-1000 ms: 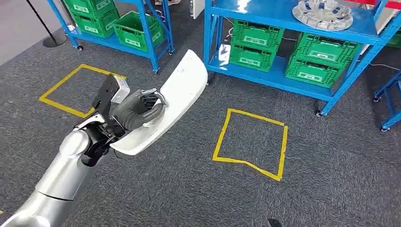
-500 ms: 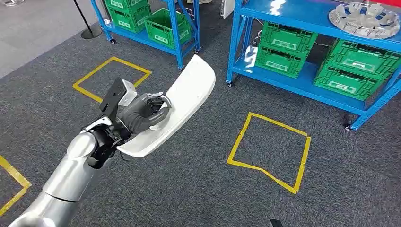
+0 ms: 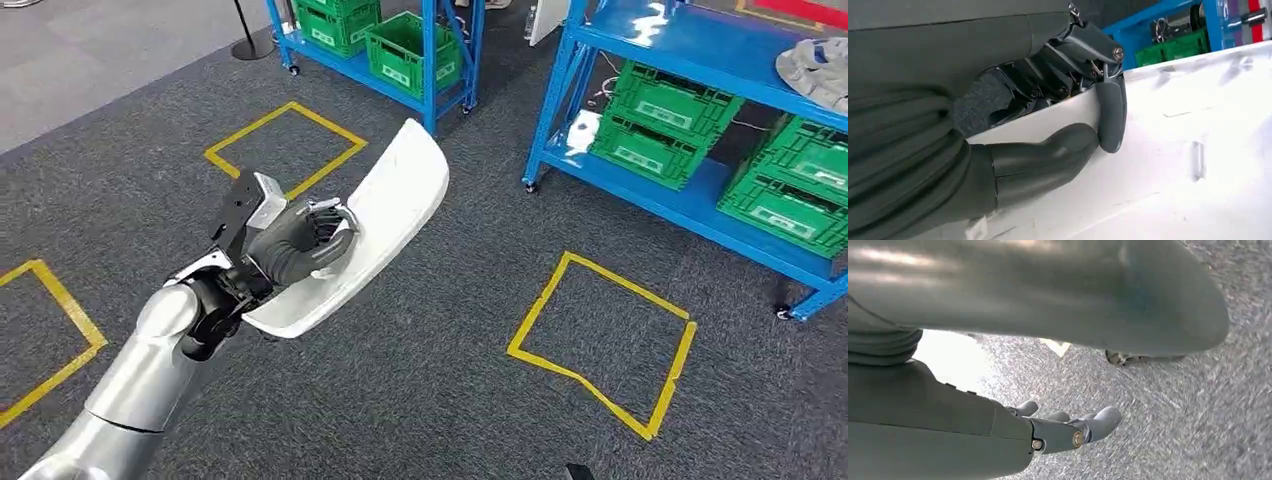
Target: Take the parts from the cabinet and place them on the table.
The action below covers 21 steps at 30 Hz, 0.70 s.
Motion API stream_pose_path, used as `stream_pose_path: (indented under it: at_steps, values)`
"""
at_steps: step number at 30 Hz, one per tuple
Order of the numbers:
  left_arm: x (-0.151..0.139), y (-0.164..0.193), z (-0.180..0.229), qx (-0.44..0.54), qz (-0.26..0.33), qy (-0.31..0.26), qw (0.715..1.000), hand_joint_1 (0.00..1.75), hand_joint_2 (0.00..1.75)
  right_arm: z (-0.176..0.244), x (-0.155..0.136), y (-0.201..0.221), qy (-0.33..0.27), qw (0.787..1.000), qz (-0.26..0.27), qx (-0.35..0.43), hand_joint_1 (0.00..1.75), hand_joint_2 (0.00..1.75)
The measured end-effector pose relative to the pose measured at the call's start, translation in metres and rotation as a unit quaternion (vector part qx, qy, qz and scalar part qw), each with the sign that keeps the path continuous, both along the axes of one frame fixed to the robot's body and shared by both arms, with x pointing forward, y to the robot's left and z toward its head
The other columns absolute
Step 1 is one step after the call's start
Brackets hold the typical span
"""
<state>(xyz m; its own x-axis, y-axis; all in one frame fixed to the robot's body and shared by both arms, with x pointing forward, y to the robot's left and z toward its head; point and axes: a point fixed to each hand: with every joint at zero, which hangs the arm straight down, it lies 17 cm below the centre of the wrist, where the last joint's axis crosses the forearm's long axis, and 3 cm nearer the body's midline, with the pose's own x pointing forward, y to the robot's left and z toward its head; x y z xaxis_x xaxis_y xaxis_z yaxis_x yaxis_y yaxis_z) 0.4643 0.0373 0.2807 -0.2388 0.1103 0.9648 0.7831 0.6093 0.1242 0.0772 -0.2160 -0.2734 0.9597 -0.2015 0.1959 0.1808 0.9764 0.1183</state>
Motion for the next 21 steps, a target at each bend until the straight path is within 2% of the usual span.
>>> stream_pose_path:
  at_steps: [21]
  values:
    - [0.002,-0.0063,-0.0031,0.002,-0.009,0.007,1.0,1.75,1.75,-0.0003,-0.0026,0.0007,0.002,1.0,-0.009,0.0,0.0,0.0]
